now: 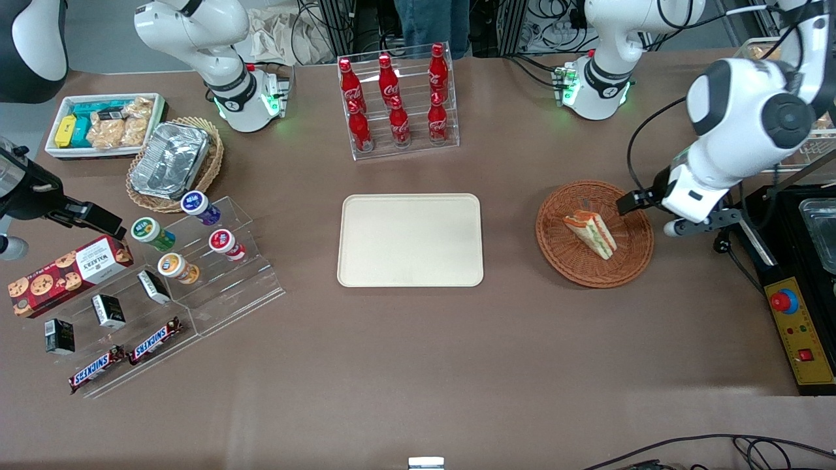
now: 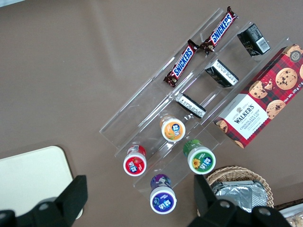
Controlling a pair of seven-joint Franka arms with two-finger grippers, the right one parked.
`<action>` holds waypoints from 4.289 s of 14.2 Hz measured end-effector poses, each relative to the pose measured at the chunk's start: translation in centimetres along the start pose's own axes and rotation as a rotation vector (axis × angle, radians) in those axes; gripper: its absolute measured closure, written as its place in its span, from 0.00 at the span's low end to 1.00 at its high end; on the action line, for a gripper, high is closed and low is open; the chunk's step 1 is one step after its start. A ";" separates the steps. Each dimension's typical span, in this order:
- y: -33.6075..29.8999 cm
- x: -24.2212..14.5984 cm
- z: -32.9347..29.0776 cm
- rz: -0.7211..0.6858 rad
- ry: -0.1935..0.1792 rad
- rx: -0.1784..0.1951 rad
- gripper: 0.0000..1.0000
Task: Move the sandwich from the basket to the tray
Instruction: 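Move the left gripper over the sandwich in the wicker basket, then lower the left gripper and close it on the wrapped sandwich, then lift the sandwich out of the basket toward the cream tray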
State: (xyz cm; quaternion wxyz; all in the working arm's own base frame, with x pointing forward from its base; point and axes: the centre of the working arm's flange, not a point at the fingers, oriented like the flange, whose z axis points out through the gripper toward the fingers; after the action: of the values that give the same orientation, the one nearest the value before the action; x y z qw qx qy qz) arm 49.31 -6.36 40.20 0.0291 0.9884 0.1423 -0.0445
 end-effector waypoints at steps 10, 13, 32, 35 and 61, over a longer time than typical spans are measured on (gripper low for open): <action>2.3 -2.7 9.9 -0.294 0.096 -0.033 0.00; 3.0 -2.8 11.3 -0.316 0.091 -0.028 0.00; 2.9 -3.3 13.8 -0.342 0.141 -0.043 0.71; 3.7 -2.4 10.8 -0.343 0.122 -0.035 0.72; 17.6 -3.0 -6.0 0.110 -0.042 0.086 0.81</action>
State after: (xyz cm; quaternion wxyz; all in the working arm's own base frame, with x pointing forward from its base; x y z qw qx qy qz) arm 51.91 -23.62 47.29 -0.0082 0.9939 0.0848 -0.0694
